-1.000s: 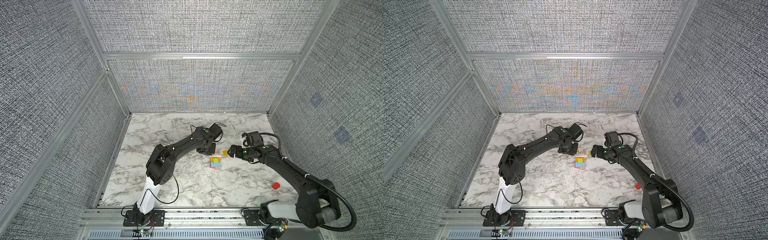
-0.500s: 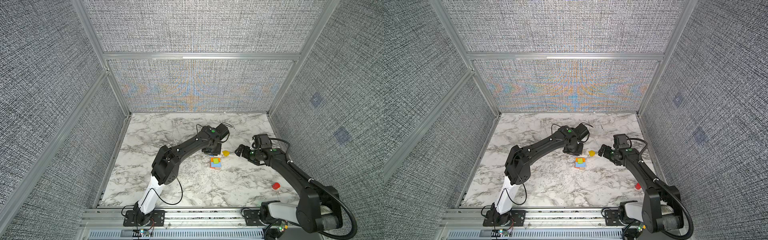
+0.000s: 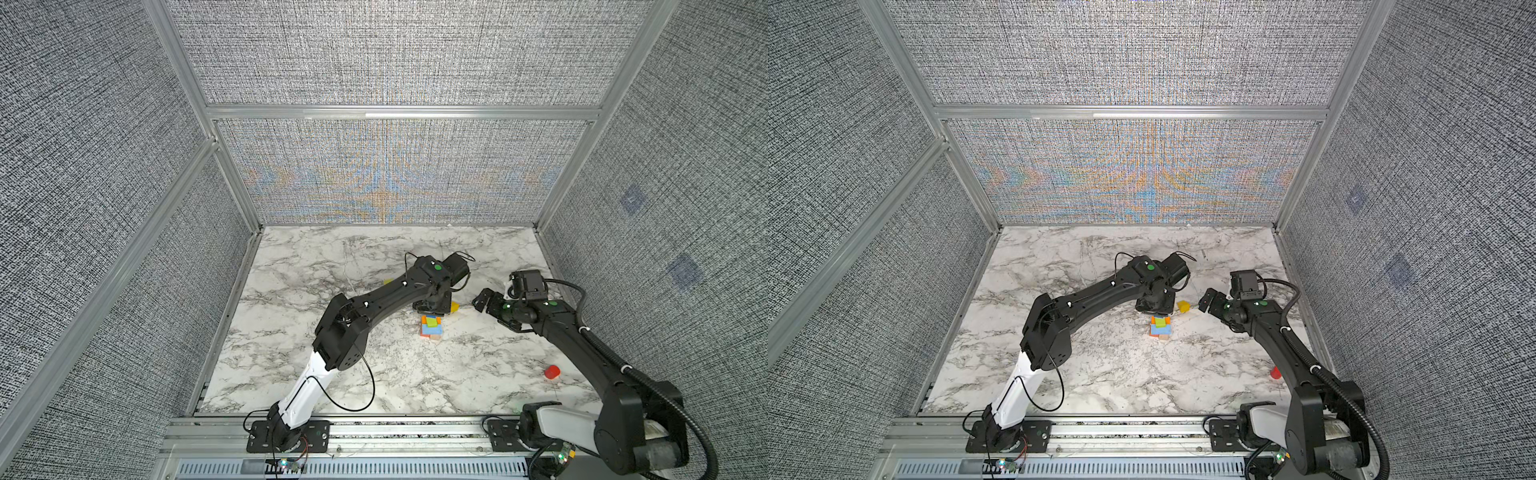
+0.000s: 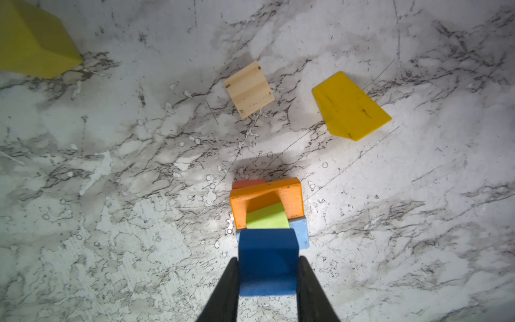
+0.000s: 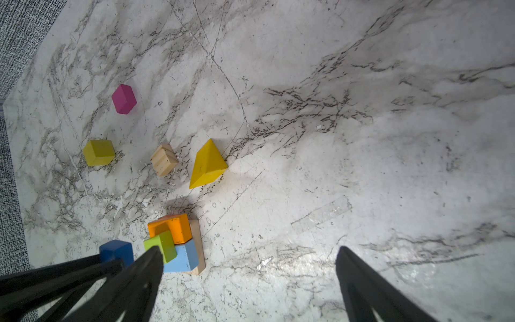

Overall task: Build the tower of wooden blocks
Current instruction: 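Lower the blue cube onto the green cube with the left gripper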

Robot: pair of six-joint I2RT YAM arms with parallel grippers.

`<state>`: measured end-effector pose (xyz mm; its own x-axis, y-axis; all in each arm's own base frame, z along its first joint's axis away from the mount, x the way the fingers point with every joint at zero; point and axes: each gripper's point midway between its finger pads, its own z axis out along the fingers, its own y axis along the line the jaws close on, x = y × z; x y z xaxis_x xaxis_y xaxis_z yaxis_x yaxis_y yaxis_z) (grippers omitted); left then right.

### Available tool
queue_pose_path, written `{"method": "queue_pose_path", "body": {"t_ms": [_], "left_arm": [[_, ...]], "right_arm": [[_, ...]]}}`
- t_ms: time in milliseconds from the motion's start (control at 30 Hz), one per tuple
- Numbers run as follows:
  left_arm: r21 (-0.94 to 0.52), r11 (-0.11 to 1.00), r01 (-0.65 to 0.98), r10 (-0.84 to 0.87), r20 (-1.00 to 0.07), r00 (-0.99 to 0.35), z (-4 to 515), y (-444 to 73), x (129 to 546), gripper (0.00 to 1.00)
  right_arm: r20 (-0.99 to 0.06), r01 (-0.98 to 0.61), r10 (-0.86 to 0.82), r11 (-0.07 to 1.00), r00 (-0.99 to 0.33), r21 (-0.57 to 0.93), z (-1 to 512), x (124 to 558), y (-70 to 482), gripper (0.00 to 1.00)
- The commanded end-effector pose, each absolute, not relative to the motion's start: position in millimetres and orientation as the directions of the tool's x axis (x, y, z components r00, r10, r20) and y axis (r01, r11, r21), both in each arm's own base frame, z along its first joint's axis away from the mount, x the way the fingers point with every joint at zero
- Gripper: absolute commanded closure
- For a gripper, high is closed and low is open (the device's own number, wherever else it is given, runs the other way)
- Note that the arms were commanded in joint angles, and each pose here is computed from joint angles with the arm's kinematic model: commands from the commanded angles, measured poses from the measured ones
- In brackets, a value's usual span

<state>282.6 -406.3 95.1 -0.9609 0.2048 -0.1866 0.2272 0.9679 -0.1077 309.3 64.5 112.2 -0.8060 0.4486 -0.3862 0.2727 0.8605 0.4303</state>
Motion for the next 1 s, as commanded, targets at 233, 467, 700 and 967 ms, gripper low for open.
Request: {"method": "queue_pose_path", "body": {"t_ms": [233,467,700,967], "left_arm": [[-0.068,0.981,0.183,0.169,-0.173,-0.970,86.6,-404.5,270.3,0.69],[-0.064,0.984,0.167,0.153,-0.179,-0.972,82.4,-404.4,270.4,0.69],[-0.060,0.985,0.161,0.147,-0.191,-0.970,81.6,-405.8,274.0,0.69],[-0.058,0.985,0.164,0.150,-0.190,-0.970,77.9,-410.2,277.5,0.68]], "right_arm": [[-0.391,0.298,0.475,0.851,-0.788,0.432,114.5,308.7,60.9,0.01],[-0.389,0.293,0.475,0.848,-0.789,0.441,115.4,306.9,62.5,0.01],[-0.393,0.283,0.472,0.847,-0.789,0.450,117.6,306.8,64.2,0.01],[-0.397,0.279,0.469,0.849,-0.789,0.448,119.1,306.2,63.7,0.01]]}}
